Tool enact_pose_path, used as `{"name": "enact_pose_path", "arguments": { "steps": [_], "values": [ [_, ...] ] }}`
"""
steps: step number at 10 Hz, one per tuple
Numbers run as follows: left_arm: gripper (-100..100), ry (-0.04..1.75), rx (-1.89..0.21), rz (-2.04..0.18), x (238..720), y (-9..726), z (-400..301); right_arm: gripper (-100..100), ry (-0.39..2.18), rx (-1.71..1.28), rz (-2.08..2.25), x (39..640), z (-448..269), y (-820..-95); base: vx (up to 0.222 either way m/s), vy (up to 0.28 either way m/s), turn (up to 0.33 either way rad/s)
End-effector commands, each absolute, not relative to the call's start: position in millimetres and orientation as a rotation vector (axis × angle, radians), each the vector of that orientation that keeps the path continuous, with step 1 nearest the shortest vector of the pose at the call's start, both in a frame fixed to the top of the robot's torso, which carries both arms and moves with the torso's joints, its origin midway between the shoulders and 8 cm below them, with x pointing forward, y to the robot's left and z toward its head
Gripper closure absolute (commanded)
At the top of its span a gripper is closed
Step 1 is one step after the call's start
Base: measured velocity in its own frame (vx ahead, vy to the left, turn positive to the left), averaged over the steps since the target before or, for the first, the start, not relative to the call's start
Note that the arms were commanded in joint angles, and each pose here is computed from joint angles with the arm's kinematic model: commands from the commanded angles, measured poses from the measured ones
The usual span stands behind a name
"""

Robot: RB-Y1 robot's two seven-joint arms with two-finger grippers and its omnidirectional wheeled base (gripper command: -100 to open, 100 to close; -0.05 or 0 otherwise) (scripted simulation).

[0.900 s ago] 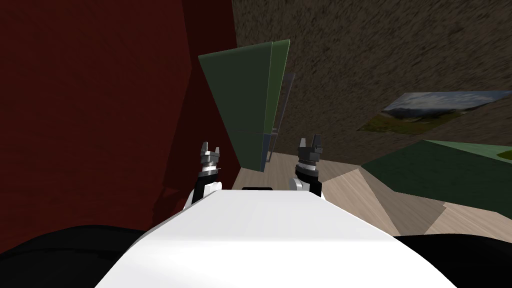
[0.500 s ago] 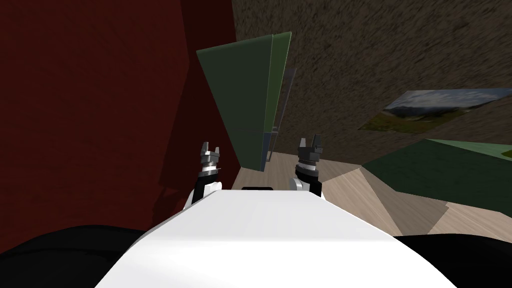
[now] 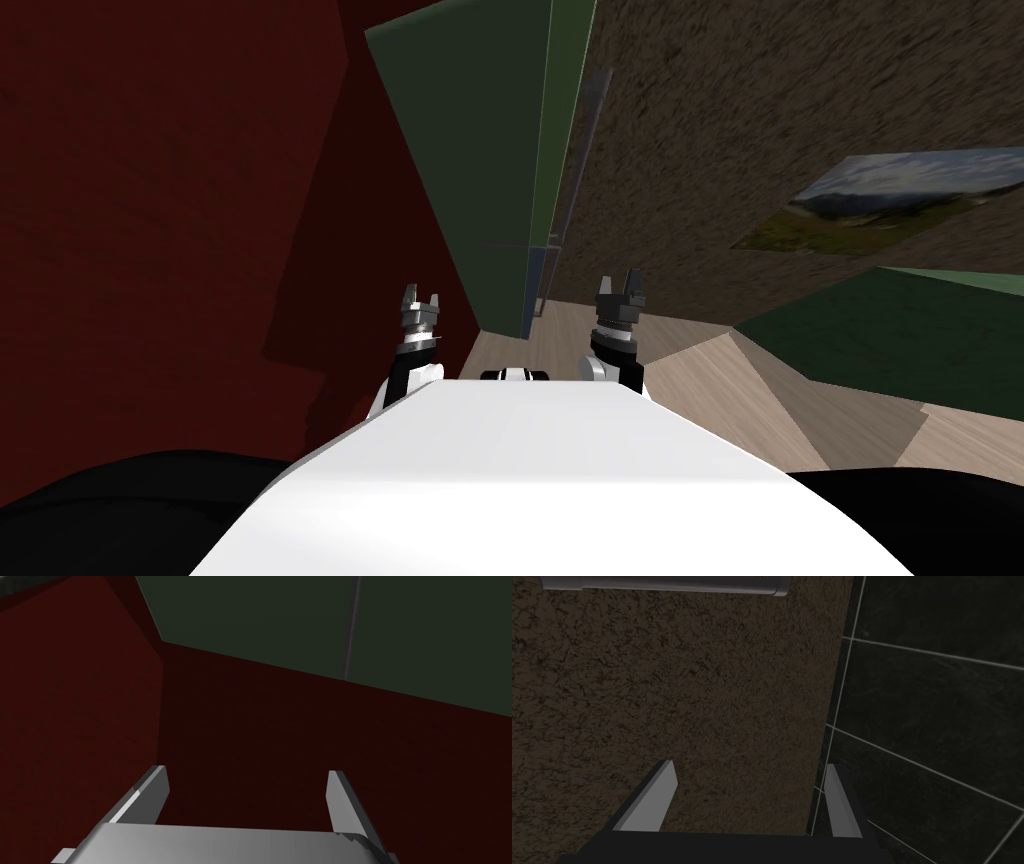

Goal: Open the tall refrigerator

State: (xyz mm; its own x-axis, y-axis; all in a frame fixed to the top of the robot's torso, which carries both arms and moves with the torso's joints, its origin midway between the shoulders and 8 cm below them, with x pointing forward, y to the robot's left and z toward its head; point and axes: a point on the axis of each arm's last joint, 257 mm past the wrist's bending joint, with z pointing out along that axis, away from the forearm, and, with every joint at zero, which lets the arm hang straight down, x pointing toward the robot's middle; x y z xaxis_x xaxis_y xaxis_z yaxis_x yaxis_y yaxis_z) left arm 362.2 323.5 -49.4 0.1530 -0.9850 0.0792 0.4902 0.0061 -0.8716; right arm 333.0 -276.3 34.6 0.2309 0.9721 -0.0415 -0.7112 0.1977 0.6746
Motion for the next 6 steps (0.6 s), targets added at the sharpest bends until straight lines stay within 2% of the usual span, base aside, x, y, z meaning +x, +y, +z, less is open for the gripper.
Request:
{"name": "enact_pose_path", "arguments": {
  "steps": [1,6],
  "values": [
    [-100,0.724,-0.914,-1.308,365.5,322.8,-48.3,0,0.527,0.598,1.257,333.0,34.6,-276.3,0.019,-0.02,-0.01],
    [-100,0.821,-0.888,-1.271,384.8,327.5,-37.3,0,0.527,0.599,1.256,333.1,34.3,-276.3,0.048,-0.076,-0.024]
  ]
}}
